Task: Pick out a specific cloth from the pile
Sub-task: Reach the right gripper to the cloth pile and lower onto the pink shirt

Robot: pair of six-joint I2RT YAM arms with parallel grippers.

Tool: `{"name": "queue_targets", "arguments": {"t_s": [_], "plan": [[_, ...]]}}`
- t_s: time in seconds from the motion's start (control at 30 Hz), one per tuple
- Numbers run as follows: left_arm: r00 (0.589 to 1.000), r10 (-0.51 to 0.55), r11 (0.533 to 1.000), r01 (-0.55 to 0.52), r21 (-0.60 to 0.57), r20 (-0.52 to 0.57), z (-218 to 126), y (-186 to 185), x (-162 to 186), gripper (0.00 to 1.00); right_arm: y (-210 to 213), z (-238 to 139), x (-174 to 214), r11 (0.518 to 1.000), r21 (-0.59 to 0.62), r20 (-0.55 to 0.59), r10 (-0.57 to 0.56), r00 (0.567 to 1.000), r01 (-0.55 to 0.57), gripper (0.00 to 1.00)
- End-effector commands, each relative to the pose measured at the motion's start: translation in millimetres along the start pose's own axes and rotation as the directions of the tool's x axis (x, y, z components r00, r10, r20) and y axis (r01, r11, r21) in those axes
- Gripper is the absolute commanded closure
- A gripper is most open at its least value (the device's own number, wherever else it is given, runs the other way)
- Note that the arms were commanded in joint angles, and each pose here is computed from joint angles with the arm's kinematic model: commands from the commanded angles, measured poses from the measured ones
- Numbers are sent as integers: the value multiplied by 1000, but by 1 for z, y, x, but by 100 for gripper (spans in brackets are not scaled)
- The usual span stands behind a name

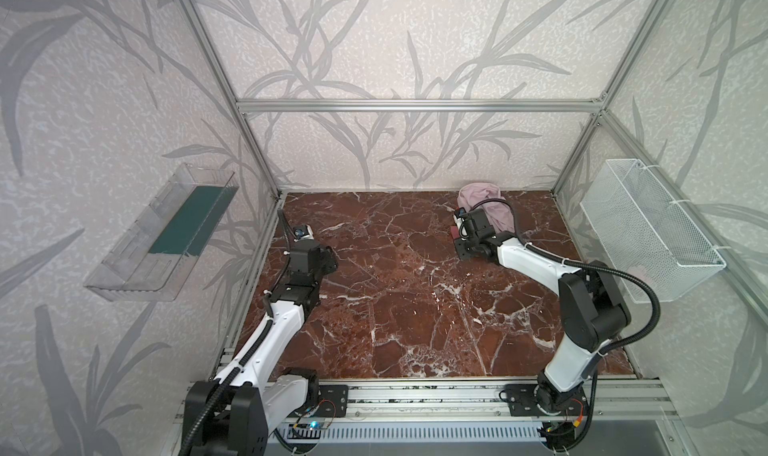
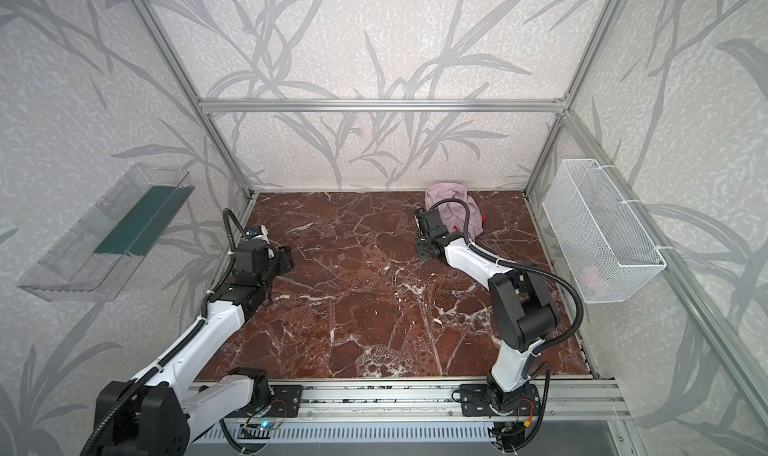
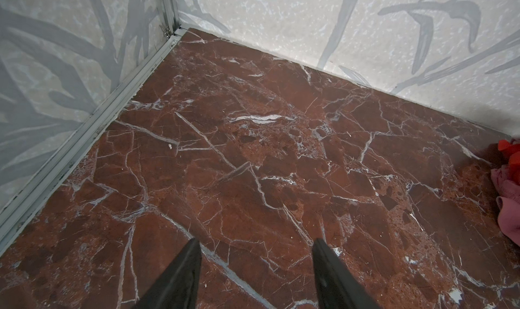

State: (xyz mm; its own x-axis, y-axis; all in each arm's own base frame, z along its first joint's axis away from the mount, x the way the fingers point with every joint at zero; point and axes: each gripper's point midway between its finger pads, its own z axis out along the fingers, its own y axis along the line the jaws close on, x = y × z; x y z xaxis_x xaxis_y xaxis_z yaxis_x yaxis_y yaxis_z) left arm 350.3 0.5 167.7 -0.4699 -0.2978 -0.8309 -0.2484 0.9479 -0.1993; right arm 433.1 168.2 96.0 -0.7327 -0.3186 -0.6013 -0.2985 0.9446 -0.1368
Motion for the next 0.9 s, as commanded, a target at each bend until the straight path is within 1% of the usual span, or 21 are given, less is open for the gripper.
{"name": "queue_targets", "arguments": {"t_s": [0.0,0.23,0.57,0.87], "plan": [[1000,-12,1000,12,28,-1,-2,-9,-8,39,2,7,3,1000,1,-70,-6,998,6,50],[1000,-10,999,10,41,9,-4,-12,-10,39,1,35,7,998,41,-173,-30,984,38,50],[1000,10,999,-10,36,8,0,-12,-12,39,-5,64,8,990,98,-243,-72,967,98,56],[1000,17,999,-17,40,-7,5,-16,-13,39,-15,77,5,984,133,-289,-77,954,119,56]]}}
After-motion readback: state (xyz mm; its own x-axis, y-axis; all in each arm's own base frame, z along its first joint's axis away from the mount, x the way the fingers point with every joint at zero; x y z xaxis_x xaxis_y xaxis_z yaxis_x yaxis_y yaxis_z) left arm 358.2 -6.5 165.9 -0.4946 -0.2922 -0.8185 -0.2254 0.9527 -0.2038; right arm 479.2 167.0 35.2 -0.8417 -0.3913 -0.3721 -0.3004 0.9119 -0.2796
